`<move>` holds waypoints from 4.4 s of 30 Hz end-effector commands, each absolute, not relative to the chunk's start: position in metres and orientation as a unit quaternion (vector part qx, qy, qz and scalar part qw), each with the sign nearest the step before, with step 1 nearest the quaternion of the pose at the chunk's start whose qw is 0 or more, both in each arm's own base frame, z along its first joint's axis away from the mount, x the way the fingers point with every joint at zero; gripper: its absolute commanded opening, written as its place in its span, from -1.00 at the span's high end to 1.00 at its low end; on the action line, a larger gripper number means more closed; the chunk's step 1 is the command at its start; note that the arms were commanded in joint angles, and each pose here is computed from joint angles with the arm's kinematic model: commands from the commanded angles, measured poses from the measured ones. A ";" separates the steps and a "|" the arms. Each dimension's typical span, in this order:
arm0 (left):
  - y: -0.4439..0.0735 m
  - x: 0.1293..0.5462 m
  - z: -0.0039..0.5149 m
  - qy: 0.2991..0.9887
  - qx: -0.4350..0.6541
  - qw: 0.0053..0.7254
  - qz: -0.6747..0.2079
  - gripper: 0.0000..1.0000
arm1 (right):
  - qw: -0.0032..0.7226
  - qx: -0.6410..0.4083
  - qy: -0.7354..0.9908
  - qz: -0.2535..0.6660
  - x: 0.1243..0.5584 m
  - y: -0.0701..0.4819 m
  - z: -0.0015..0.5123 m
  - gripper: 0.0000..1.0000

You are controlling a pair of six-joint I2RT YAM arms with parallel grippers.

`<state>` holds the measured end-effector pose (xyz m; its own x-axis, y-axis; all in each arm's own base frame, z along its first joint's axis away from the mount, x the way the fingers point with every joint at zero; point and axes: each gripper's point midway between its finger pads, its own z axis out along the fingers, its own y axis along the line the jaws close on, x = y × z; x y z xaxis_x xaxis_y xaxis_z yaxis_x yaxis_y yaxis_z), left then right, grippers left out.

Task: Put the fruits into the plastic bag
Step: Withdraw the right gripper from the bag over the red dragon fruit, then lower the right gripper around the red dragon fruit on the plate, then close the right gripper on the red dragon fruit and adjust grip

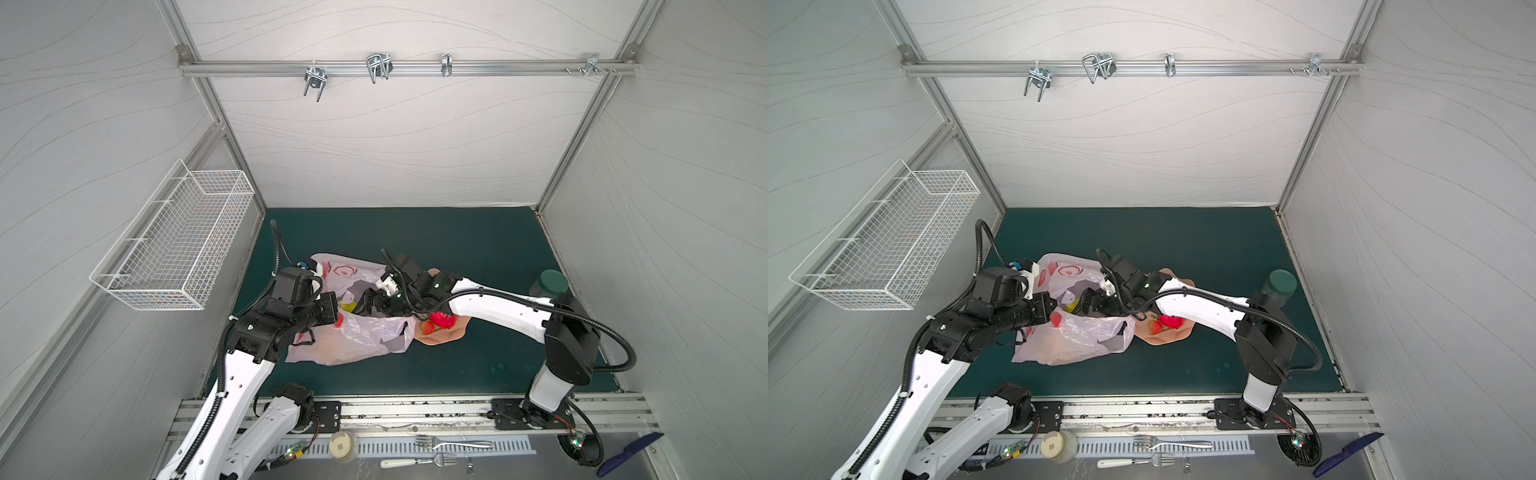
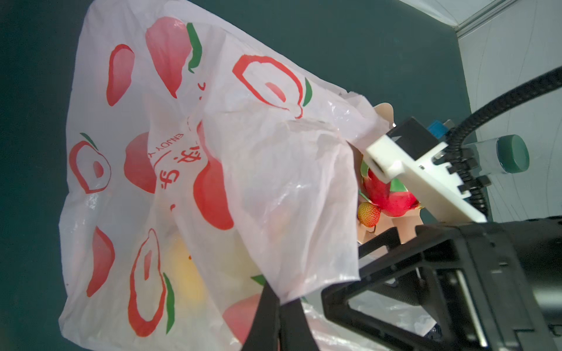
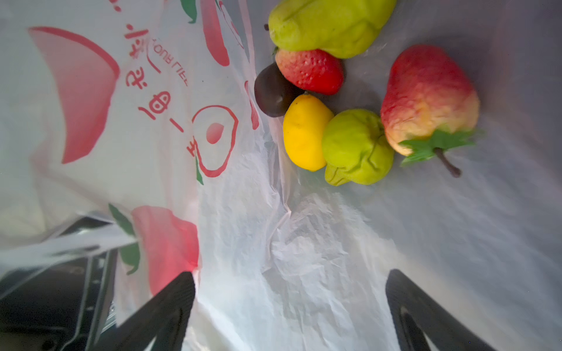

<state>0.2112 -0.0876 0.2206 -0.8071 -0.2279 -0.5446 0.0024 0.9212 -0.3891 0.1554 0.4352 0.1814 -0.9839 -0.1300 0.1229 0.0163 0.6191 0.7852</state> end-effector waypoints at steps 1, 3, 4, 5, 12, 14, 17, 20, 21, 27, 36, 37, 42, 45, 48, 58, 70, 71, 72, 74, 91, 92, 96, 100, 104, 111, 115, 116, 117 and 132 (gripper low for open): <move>-0.086 0.213 0.224 0.932 -0.060 0.308 -0.181 1.00 | 0.053 0.052 -0.902 -0.426 0.161 0.416 0.194 -0.98; -0.085 0.213 0.223 0.933 -0.061 0.305 -0.178 1.00 | 0.042 0.058 -0.901 -0.427 0.164 0.412 0.200 -0.98; -0.085 0.213 0.222 0.934 -0.059 0.306 -0.178 1.00 | 0.033 0.063 -0.903 -0.424 0.167 0.408 0.203 -0.98; -0.085 0.213 0.221 0.934 -0.057 0.305 -0.176 1.00 | 0.023 0.065 -0.905 -0.420 0.170 0.405 0.204 -0.98; -0.086 0.211 0.212 0.943 -0.046 0.281 -0.169 1.00 | -0.029 0.077 -0.912 -0.402 0.190 0.376 0.222 -0.98; -0.087 0.212 0.212 0.943 -0.045 0.281 -0.170 1.00 | -0.030 0.079 -0.908 -0.410 0.192 0.374 0.227 -0.98; -0.090 0.212 0.211 0.942 -0.044 0.281 -0.178 1.00 | -0.030 0.083 -0.906 -0.415 0.192 0.372 0.231 -0.98; -0.093 0.211 0.207 0.939 -0.043 0.284 -0.190 1.00 | -0.035 0.083 -0.903 -0.421 0.194 0.374 0.233 -0.98; -0.094 0.211 0.206 0.938 -0.043 0.285 -0.194 1.00 | -0.036 0.079 -0.903 -0.420 0.195 0.374 0.233 -0.98; -0.100 0.206 0.208 0.935 -0.036 0.283 -0.212 1.00 | -0.059 0.073 -0.907 -0.410 0.203 0.370 0.236 -0.98; -0.102 0.210 0.220 0.933 -0.031 0.294 -0.207 1.00 | -0.125 0.077 -0.920 -0.363 0.218 0.323 0.262 -0.98; -0.102 0.210 0.220 0.934 -0.031 0.291 -0.206 1.00 | -0.131 0.074 -0.919 -0.366 0.220 0.319 0.265 -0.98; -0.099 0.207 0.216 0.936 -0.029 0.289 -0.200 1.00 | -0.158 0.049 -0.926 -0.341 0.235 0.289 0.267 -0.98; -0.095 0.206 0.214 0.937 -0.031 0.290 -0.191 1.00 | -0.179 0.049 -0.936 -0.299 0.242 0.264 0.261 -0.98; -0.095 0.207 0.213 0.937 -0.032 0.292 -0.188 1.00 | -0.182 0.055 -0.942 -0.277 0.249 0.247 0.251 -0.98; -0.094 0.208 0.210 0.941 -0.038 0.281 -0.184 1.00 | -0.149 0.139 -0.958 -0.201 0.248 0.212 0.207 -0.97; -0.091 0.208 0.206 0.944 -0.047 0.276 -0.174 1.00 | -0.089 0.163 -0.973 -0.138 0.241 0.213 0.139 -0.98; -0.090 0.208 0.206 0.945 -0.049 0.274 -0.173 1.00 | -0.086 0.168 -0.973 -0.132 0.240 0.213 0.134 -0.98; -0.089 0.208 0.206 0.945 -0.053 0.274 -0.170 1.00 | -0.082 0.173 -0.974 -0.124 0.240 0.214 0.129 -0.98; -0.087 0.209 0.204 0.946 -0.061 0.272 -0.165 1.00 | -0.075 0.177 -0.974 -0.119 0.239 0.216 0.120 -0.98; -0.089 0.213 0.205 0.943 -0.072 0.276 -0.173 1.00 | -0.067 0.210 -0.972 -0.080 0.256 0.235 0.086 -0.97; -0.089 0.213 0.206 0.942 -0.072 0.276 -0.174 1.00 | -0.067 0.211 -0.972 -0.076 0.257 0.236 0.084 -0.96; -0.089 0.213 0.207 0.942 -0.072 0.278 -0.174 1.00 | -0.067 0.211 -0.974 -0.049 0.261 0.233 0.076 -0.87; -0.090 0.212 0.206 0.942 -0.071 0.277 -0.176 1.00 | -0.075 0.211 -0.974 -0.032 0.266 0.229 0.070 -0.79; -0.089 0.211 0.207 0.941 -0.072 0.278 -0.177 1.00 | -0.076 0.213 -0.974 -0.021 0.268 0.227 0.065 -0.70; -0.089 0.210 0.208 0.941 -0.072 0.279 -0.179 1.00 | -0.085 0.213 -0.973 -0.018 0.272 0.227 0.064 -0.60; -0.089 0.209 0.209 0.940 -0.073 0.281 -0.179 1.00 | -0.088 0.214 -0.973 -0.014 0.273 0.226 0.062 -0.56; -0.089 0.209 0.208 0.940 -0.073 0.280 -0.179 1.00 | -0.088 0.216 -0.972 -0.014 0.272 0.227 0.061 -0.54; -0.089 0.209 0.208 0.940 -0.073 0.280 -0.180 1.00 | -0.087 0.215 -0.973 -0.013 0.272 0.226 0.060 -0.52; -0.091 0.207 0.207 0.940 -0.071 0.277 -0.184 1.00 | -0.146 0.195 -0.968 -0.057 0.271 0.229 0.110 0.24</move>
<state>0.2047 -0.0881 0.1975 -0.8521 -0.2245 -0.4728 -0.0425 0.9300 -0.3650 0.2696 0.2293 0.0830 -0.8895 -0.3916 -0.2354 -0.4097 0.9117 0.0313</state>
